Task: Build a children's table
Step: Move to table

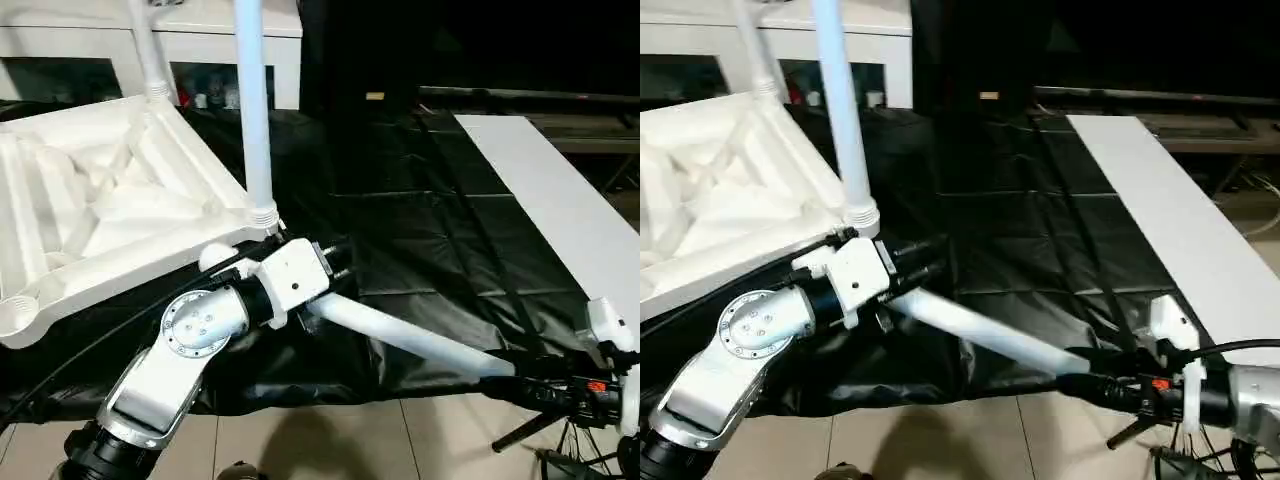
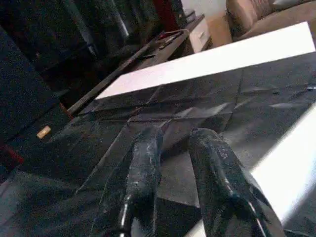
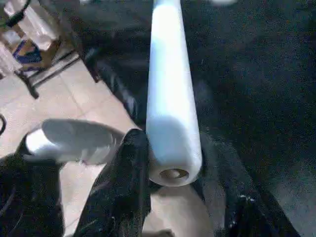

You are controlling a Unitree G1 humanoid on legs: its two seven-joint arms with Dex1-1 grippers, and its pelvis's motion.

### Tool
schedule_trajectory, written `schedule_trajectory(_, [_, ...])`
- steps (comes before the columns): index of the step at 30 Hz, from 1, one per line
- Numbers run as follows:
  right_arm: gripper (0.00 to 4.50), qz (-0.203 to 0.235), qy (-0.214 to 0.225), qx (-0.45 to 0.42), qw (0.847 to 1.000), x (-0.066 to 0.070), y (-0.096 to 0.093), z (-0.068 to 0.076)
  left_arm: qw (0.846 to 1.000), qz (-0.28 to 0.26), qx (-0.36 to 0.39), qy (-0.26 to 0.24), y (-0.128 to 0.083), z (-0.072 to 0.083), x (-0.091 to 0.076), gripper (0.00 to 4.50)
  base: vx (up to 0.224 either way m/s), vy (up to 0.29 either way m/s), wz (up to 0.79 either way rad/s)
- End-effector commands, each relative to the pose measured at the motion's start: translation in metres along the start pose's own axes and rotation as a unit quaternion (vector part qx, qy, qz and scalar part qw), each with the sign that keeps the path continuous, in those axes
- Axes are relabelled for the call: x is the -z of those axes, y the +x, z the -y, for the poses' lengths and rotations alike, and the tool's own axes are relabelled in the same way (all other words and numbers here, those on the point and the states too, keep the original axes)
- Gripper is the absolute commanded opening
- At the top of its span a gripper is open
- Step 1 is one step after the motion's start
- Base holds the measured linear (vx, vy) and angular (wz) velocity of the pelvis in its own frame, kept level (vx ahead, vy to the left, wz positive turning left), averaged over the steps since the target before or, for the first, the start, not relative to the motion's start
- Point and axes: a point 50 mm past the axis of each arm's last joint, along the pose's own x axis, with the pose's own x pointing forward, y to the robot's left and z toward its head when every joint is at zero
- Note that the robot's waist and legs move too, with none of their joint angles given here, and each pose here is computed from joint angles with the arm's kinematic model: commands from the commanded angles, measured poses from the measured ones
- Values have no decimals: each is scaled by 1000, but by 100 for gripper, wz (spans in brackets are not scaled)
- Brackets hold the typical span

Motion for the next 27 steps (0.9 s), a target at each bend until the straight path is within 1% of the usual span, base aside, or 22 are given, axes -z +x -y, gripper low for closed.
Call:
schedule_trajectory(1, [117, 31, -48, 4, 998, -16, 15, 3, 999, 3, 22, 40, 4, 0, -5, 122, 0, 0, 0])
schedule_trajectory(3, [117, 31, -55, 6, 998, -16, 19, 5, 999, 3, 24, 47, 4, -1, -6, 122, 0, 0, 0])
schedule_trajectory(4, [117, 30, -68, 15, 997, -19, 28, 9, 998, -1, 51, 34, 3, -1, -5, 140, 0, 0, 0])
schedule_trajectory(5, [117, 33, -77, 15, 996, -23, 39, 12, 997, -6, 64, 31, 2, -4, -6, 151, 0, 0, 0])
schedule_trajectory(6, [117, 36, -85, 15, 996, -27, 48, 14, 997, -7, 69, 43, 1, -8, -8, 159, 0, 0, 0])
schedule_trajectory(7, [117, 37, -89, 15, 995, -28, 51, 15, 996, -8, 70, 51, 1, -11, -8, 159, 0, 0, 0])
schedule_trajectory(10, [117, 46, -100, 9, 994, -37, 70, 19, 991, -25, 55, 121, -1, -24, -9, 172, 0, 0, 0])
schedule_trajectory(11, [117, 47, -99, 8, 994, -38, 74, 19, 989, -30, 52, 135, -1, -27, -9, 189, 0, 0, 0])
schedule_trajectory(12, [117, 47, -109, 8, 993, -40, 81, 21, 986, -36, 52, 156, -3, -31, -8, 198, 0, 0, 0])
schedule_trajectory(14, [117, 40, -115, 9, 993, -42, 92, 25, 981, -53, 59, 179, -7, -36, -6, 202, 0, 0, 0])
schedule_trajectory(16, [117, 28, -130, -7, 991, -41, 99, 25, 975, -72, 66, 199, -12, -40, -2, 220, 0, 0, 0])
schedule_trajectory(19, [117, 24, -145, -20, 989, -41, 108, 29, 972, -92, 82, 202, -17, -43, 3, 220, 0, 0, 0])
schedule_trajectory(24, [117, 17, -155, -29, 987, -44, 109, 34, 965, -104, 109, 216, -20, -44, 8, 220, 0, 0, 0])
schedule_trajectory(27, [117, 18, -166, -30, 986, -49, 109, 38, 955, -115, 136, 239, -21, -46, 10, 220, 0, 0, 0])
